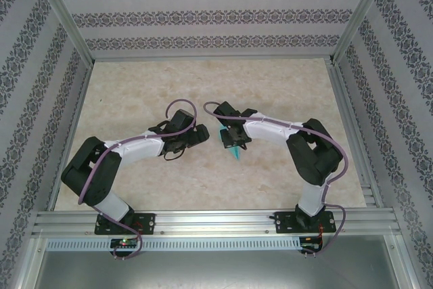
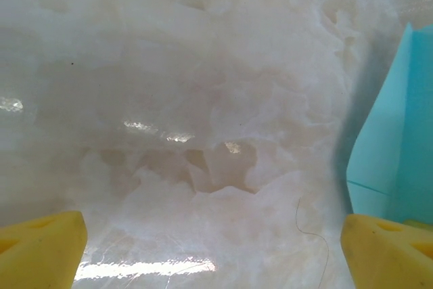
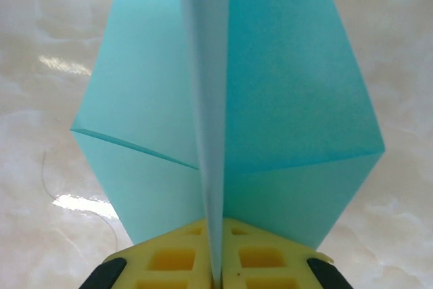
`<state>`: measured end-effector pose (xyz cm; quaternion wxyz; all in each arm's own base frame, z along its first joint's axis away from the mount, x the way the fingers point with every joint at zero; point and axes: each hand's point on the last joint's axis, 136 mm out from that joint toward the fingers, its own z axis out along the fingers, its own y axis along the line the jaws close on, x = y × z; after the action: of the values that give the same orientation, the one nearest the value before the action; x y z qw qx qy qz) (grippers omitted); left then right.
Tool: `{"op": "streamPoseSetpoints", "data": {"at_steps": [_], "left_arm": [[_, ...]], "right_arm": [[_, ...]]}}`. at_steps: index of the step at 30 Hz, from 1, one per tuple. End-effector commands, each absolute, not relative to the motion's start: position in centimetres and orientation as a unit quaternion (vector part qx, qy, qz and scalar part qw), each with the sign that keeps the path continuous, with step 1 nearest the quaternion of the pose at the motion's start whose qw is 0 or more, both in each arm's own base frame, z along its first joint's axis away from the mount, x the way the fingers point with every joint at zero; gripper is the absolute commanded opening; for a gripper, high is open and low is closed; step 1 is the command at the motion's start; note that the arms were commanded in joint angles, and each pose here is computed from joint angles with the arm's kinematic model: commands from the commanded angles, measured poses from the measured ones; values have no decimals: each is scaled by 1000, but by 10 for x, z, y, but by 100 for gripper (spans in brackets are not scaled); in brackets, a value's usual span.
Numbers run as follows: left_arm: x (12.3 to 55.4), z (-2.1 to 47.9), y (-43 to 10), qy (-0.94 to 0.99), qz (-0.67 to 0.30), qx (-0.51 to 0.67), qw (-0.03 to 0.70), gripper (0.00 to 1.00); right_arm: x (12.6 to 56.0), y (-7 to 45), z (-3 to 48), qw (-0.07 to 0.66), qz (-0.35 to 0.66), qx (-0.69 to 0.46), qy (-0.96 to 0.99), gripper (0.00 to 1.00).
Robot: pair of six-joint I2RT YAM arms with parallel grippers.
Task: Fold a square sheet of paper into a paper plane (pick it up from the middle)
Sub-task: Move a paper plane to the center of the table.
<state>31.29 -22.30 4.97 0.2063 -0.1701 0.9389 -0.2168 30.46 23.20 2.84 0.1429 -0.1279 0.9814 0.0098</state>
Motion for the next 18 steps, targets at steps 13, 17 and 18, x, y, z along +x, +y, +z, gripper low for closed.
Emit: {"op": "streamPoseSetpoints", "data": {"at_steps": [13, 17, 18], "left_arm": [[311, 43, -211, 943, -197, -172, 206, 100], [311, 42, -212, 943, -198, -172, 204, 100], [311, 42, -212, 943, -198, -173, 204, 100]], "right_arm": [[316, 233, 10, 170, -25, -115, 978, 19], [311, 236, 0, 166, -15, -108, 980, 18], [309, 236, -4, 163, -15, -105, 981, 16]]}}
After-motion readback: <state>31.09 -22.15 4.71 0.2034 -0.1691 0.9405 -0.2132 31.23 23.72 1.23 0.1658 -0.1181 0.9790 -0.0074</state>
